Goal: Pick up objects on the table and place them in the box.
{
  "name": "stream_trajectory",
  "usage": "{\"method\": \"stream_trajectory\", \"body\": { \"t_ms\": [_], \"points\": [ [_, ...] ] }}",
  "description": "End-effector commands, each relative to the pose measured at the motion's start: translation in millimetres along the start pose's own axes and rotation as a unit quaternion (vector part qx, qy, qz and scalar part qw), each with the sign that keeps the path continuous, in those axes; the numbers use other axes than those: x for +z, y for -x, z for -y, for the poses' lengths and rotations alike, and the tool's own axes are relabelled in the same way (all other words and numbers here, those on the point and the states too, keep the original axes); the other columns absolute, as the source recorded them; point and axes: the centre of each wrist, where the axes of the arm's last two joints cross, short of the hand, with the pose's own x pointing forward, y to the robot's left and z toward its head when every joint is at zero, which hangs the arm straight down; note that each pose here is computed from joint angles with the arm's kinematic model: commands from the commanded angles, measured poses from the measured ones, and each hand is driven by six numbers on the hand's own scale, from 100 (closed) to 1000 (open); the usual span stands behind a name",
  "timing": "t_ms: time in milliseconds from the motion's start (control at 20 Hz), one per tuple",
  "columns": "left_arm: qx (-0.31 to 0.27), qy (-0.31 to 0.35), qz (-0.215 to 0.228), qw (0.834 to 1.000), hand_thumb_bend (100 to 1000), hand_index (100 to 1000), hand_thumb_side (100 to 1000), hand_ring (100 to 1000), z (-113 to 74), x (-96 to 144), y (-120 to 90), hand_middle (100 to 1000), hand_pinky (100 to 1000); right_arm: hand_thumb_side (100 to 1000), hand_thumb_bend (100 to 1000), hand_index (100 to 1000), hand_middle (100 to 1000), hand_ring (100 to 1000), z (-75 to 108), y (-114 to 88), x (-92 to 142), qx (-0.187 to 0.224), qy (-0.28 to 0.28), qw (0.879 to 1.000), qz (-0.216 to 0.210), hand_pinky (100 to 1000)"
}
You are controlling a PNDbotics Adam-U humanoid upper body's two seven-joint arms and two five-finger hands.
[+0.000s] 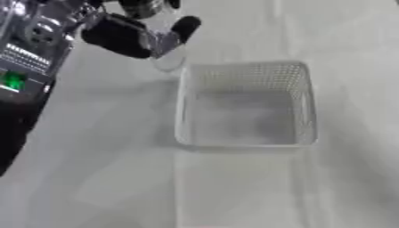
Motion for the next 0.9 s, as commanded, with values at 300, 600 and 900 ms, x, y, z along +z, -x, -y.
{"method": "stream_trajectory", "body": {
  "t_ms": [300,600,900],
  "points": [
    [-0.049,0.04,0.044,0.997,100,343,386,100,4.8,-18.3,-13.8,100,100,947,100,370,671,393,2.8,-2.8,-6.6,0.028,-0.066,0.996,0.055,254],
    [-0.068,0.067,0.055,0.994,100,345,382,100,15.1,-21.4,-18.3,100,100,944,100,364,673,392,3.3,-2.7,-8.4,0.028,-0.073,0.995,0.059,253],
    [-0.064,0.086,0.04,0.993,100,349,395,100,32.3,-13.8,-13.0,100,100,942,100,358,675,391,3.9,-2.6,-10.5,0.028,-0.082,0.994,0.063,253]
  ]
}}
